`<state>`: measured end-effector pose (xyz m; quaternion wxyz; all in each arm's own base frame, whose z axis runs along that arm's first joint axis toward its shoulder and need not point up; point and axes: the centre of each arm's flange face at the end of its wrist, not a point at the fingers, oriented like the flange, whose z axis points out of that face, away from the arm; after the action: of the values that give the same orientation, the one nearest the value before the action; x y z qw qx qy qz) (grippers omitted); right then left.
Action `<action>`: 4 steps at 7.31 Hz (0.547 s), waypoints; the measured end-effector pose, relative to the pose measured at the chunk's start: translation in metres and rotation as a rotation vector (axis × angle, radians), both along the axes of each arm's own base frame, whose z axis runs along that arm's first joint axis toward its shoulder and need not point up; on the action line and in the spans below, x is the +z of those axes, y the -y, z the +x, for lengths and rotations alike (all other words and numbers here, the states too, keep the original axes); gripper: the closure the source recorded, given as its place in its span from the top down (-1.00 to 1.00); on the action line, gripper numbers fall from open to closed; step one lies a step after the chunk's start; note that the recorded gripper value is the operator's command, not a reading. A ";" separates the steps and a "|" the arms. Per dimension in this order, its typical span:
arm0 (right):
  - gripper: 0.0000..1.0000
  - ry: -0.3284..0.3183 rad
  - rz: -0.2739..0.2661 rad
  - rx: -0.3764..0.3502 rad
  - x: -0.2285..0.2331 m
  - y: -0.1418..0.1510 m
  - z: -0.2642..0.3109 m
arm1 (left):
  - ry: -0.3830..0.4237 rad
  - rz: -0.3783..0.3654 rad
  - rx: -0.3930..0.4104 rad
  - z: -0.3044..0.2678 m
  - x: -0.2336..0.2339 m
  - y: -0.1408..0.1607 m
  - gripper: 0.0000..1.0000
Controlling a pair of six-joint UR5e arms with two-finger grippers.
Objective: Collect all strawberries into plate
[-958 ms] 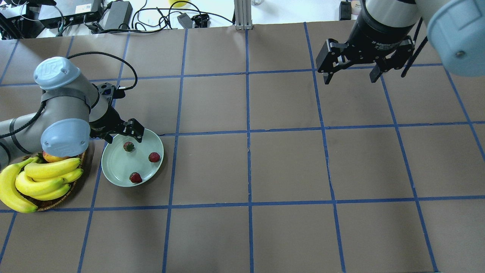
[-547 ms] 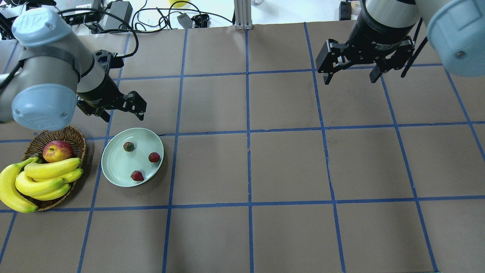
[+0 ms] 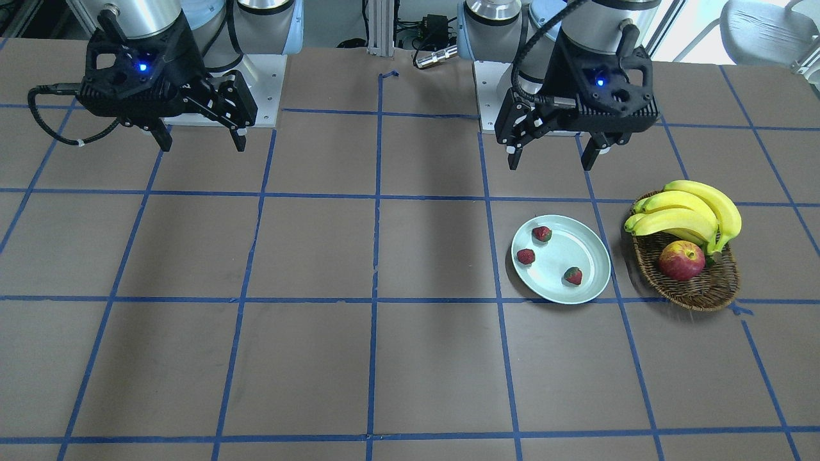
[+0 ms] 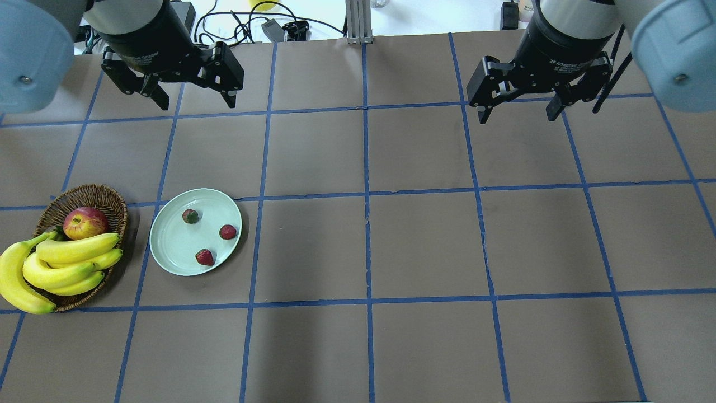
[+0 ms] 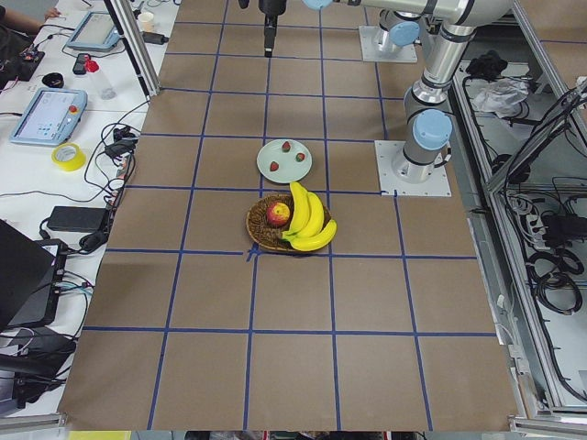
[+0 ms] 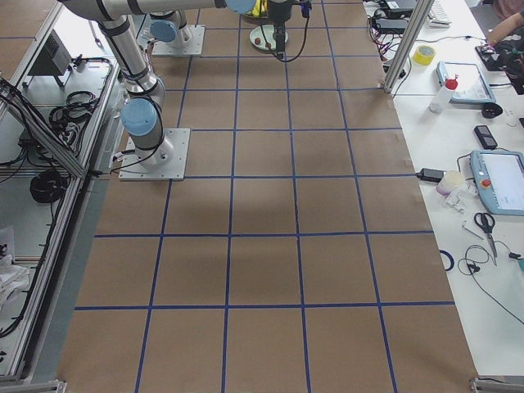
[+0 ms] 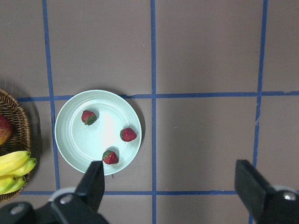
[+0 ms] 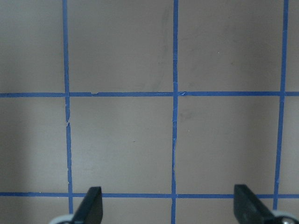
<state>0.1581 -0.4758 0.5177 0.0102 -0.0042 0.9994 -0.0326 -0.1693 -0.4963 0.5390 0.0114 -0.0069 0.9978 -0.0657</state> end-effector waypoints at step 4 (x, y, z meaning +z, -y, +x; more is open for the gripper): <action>1.00 -0.001 0.006 0.000 -0.001 0.000 0.000 | 0.000 0.018 0.036 0.006 0.003 -0.016 1.00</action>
<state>0.1577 -0.4753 0.5168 0.0098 -0.0040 0.9995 -0.0296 -0.1634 -0.4800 0.5422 0.0128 -0.0250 0.9980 -0.0567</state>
